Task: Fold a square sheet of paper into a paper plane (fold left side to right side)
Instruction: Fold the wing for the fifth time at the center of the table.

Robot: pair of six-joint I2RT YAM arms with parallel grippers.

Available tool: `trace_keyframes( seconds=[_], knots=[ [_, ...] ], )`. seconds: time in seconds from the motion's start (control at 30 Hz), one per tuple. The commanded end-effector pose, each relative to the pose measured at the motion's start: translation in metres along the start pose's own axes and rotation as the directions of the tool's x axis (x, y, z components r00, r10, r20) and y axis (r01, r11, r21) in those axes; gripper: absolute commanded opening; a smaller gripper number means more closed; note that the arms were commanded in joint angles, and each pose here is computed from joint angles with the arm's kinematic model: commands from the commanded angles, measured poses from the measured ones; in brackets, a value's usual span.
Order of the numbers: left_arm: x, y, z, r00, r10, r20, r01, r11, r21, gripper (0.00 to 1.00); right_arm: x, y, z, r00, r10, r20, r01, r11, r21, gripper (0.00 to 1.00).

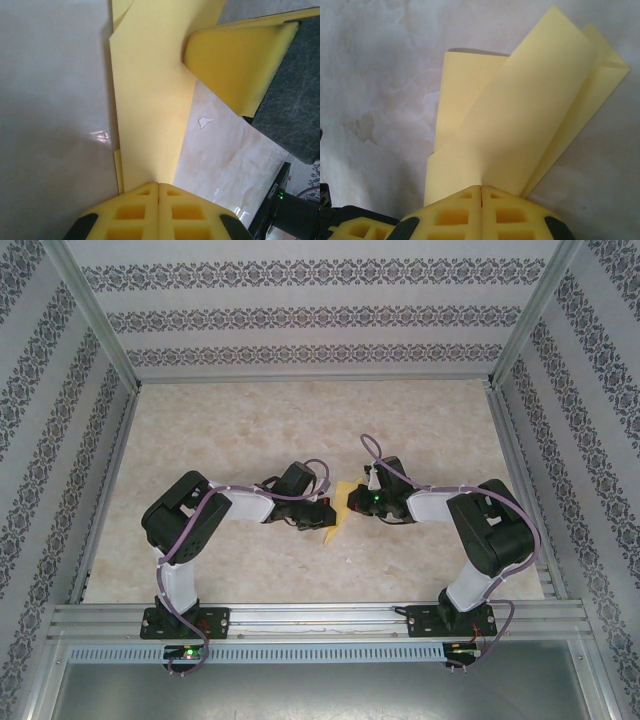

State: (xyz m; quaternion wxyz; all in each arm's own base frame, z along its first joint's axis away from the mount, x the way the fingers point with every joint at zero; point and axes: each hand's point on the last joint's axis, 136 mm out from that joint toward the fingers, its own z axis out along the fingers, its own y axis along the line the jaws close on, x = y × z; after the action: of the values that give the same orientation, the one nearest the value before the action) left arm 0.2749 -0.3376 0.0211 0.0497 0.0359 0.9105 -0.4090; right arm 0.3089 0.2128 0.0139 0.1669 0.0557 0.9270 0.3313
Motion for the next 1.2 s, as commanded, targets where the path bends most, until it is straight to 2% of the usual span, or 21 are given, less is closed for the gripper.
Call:
trace_keyframes(
  seconds=[0.0, 0.33, 0.5, 0.7, 1.17],
  knots=[
    [0.015, 0.017, 0.01, 0.999, -0.025, -0.029, 0.024, 0.998, -0.051, 0.02, 0.038, -0.042, 0.005, 0.992, 0.058, -0.115, -0.039, 0.987, 0.158, 0.0],
    [0.032, 0.051, 0.01, 0.998, -0.014, -0.054, 0.001, 0.972, -0.237, 0.0, -0.018, 0.028, -0.025, 0.999, -0.044, 0.007, 0.045, 0.996, -0.073, 0.0],
    [0.032, 0.054, 0.009, 0.998, -0.006, -0.058, -0.01, 0.962, -0.272, 0.0, -0.005, 0.037, -0.03, 0.998, -0.056, 0.002, 0.056, 0.99, -0.133, 0.0],
    [0.032, 0.058, 0.006, 0.998, 0.003, -0.065, -0.024, 0.95, -0.312, 0.0, 0.016, 0.043, -0.018, 0.999, -0.049, -0.023, 0.044, 0.98, -0.192, 0.0],
    [0.034, 0.068, 0.001, 0.997, 0.0, -0.074, -0.027, 0.928, -0.371, 0.0, 0.021, 0.009, 0.006, 0.998, -0.022, -0.057, 0.017, 0.997, -0.076, 0.0]
  ],
)
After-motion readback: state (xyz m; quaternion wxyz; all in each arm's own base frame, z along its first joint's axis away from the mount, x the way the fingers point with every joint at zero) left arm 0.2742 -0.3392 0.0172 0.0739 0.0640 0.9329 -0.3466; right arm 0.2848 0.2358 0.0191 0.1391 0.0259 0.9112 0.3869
